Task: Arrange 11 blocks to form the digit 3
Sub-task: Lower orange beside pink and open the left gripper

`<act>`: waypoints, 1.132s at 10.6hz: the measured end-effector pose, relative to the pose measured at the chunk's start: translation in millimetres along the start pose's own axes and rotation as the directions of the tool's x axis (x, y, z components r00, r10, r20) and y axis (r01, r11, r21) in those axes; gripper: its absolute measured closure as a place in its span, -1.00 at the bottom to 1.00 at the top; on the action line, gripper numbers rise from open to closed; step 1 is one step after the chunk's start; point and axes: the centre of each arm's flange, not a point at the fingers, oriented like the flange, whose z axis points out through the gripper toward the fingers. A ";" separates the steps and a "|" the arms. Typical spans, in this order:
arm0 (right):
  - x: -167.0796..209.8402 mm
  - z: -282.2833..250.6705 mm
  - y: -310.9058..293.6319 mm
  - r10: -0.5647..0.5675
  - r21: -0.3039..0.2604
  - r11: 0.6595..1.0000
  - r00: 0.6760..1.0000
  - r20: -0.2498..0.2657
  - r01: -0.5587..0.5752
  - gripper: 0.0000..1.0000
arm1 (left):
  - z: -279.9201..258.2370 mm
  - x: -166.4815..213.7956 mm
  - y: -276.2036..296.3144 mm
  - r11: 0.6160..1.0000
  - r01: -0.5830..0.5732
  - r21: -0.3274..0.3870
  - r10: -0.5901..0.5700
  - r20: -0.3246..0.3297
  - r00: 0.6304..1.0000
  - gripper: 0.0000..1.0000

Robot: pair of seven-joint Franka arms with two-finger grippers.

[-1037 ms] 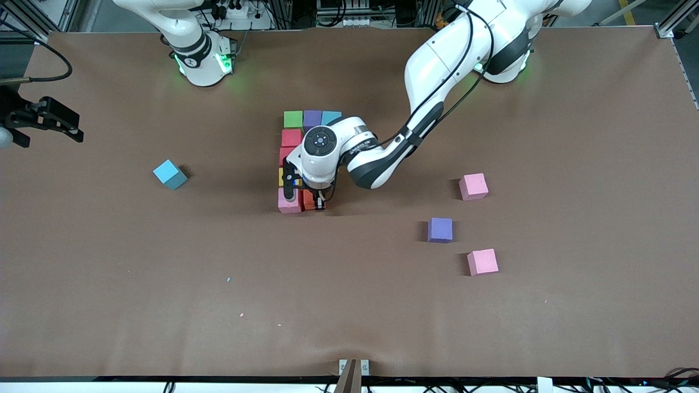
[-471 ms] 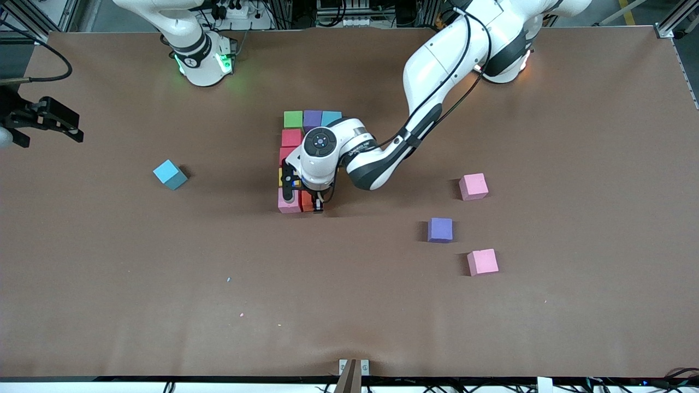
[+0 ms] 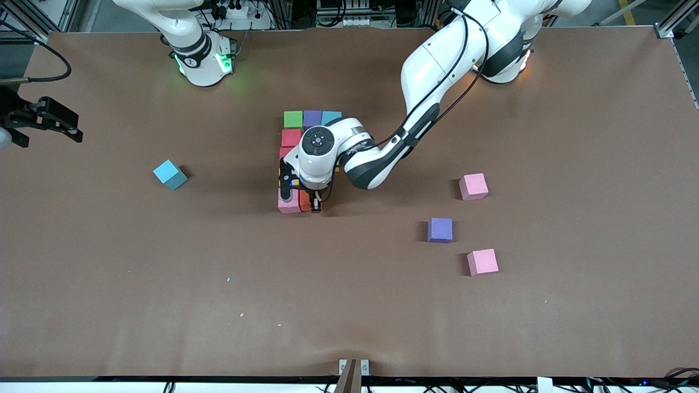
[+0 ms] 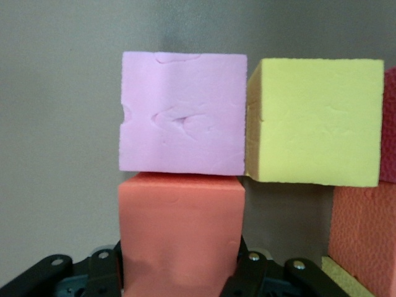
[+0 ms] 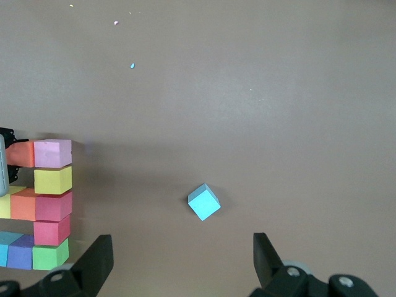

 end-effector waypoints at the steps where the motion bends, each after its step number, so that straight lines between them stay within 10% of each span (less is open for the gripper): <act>1: 0.0 0.0 0.1 0.000 0.000 1.000 1.000 0.000 0.000 -1.00 | 0.0 0.5 0.7 1.000 -0.001 0.000 0.001 0.000 1.000 -0.17; 4: -0.1 0.0 0.7 0.001 0.000 1.000 1.000 0.000 -0.001 -1.00 | -0.6 0.0 -1.1 1.000 0.000 0.005 0.000 0.001 1.000 -0.18; 8: -0.1 0.1 1.5 0.003 0.000 1.000 1.000 0.000 -0.003 -1.00 | -4.2 1.8 -2.6 1.000 0.001 0.011 -0.001 -0.006 1.000 -1.00; 12: 7.7 17.2 11.4 0.029 0.088 0.996 0.999 0.026 -0.031 -1.00 | -43.3 9.8 -8.9 0.999 0.003 0.033 -0.002 -0.014 1.000 -1.00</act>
